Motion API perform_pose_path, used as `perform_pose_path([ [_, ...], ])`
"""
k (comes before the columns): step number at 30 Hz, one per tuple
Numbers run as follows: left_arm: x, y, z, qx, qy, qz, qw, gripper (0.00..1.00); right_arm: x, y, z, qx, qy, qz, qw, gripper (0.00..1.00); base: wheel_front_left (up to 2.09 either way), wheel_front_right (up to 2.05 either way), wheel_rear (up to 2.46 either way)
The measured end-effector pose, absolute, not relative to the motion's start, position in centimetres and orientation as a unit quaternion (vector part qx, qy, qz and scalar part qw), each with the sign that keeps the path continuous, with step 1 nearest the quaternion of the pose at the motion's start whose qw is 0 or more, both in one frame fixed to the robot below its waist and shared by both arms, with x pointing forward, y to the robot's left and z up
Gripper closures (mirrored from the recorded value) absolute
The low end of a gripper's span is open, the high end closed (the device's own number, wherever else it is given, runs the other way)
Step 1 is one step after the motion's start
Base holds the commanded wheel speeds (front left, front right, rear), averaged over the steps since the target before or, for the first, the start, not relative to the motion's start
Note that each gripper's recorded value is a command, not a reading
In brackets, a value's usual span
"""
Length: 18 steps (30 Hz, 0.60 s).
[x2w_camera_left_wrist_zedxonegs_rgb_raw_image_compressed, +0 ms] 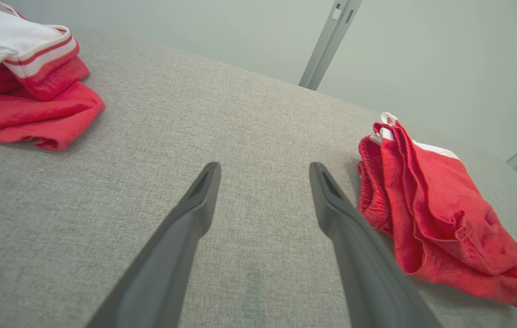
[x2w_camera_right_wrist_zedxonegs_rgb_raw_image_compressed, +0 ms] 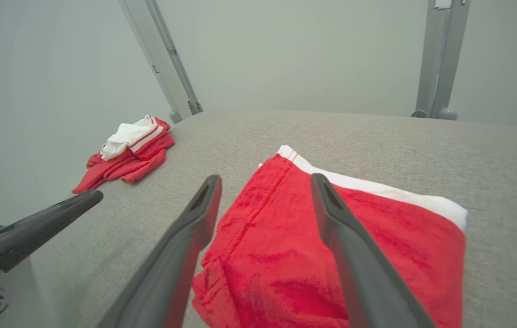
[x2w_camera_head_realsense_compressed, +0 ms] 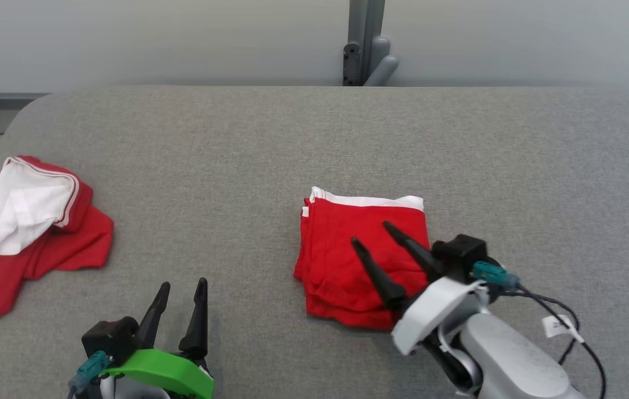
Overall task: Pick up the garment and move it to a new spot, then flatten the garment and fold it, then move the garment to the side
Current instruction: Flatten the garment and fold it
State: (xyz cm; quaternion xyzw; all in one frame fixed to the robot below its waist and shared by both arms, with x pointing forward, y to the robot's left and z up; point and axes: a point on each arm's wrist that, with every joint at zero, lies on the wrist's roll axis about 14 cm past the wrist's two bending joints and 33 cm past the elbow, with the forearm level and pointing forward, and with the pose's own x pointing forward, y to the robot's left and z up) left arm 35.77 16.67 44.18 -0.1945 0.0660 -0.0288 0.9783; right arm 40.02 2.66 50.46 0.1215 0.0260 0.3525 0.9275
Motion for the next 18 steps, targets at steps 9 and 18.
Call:
perform_pose_path([
  [9,36.4,16.1,45.1,-0.159,0.051,-0.044,0.985,0.00,40.6,-10.5,48.8,0.093,0.013,0.166,0.982,0.00,0.00,0.00,0.00],
  [18,36.2,16.1,45.6,-0.129,0.042,-0.047,0.990,0.00,37.3,-17.4,47.2,0.082,0.019,0.052,0.995,0.00,0.00,0.00,0.00],
])
